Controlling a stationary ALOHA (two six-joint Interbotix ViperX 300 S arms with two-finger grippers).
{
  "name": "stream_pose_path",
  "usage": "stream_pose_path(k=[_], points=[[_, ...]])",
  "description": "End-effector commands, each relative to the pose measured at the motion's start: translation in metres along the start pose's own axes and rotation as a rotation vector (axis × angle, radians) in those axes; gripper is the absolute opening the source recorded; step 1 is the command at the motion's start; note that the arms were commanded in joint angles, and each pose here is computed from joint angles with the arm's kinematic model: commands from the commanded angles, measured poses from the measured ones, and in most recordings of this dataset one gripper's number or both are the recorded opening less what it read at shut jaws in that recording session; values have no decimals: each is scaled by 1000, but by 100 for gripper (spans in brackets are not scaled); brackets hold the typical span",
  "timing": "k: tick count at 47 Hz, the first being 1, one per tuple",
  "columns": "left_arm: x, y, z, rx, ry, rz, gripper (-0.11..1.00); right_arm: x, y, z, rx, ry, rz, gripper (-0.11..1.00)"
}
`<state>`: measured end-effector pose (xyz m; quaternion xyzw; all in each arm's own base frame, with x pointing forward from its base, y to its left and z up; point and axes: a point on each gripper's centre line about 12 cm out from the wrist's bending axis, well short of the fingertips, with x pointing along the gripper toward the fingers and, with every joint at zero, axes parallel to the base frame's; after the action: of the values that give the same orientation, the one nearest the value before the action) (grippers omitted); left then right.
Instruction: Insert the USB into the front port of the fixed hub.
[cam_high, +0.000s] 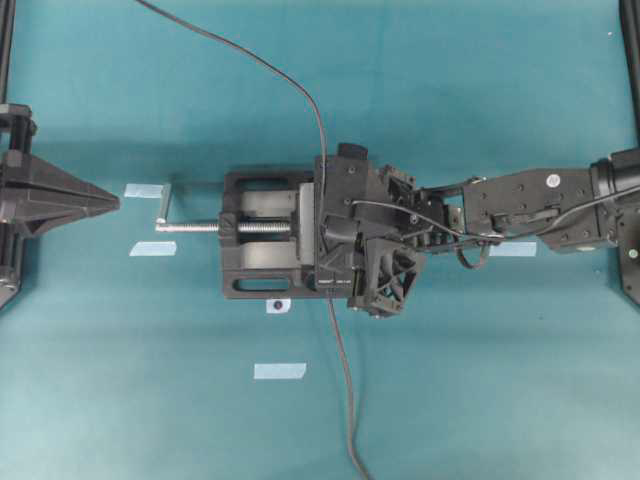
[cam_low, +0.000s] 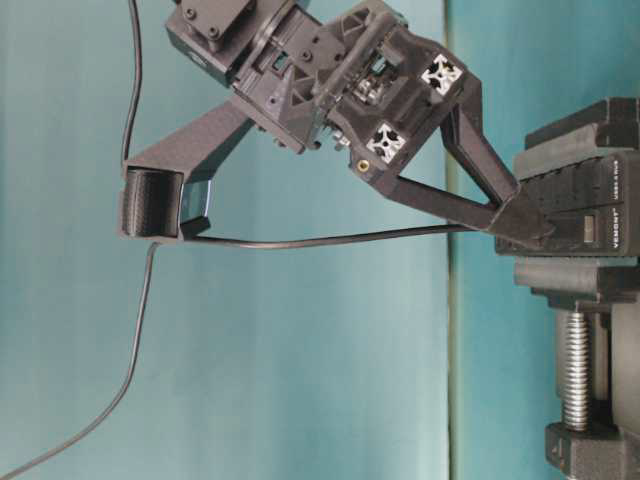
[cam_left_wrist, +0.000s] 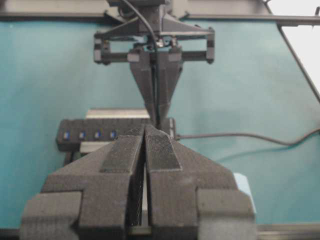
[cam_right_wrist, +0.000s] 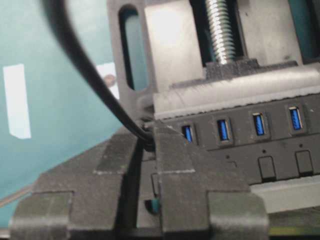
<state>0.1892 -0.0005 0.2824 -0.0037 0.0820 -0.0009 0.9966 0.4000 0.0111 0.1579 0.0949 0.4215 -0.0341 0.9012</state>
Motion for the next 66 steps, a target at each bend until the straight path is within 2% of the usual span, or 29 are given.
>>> stream_pose_path(k=[1,25,66], points=[[1,0,5,3,-17,-2,0,-4,1,4,9,-13,3,5],[1,0,5,3,-15,-2,0,3,15,-6,16,17,24,5],[1,0,4,3,-15,-2,0,13,16,-15,13,57,19,5]])
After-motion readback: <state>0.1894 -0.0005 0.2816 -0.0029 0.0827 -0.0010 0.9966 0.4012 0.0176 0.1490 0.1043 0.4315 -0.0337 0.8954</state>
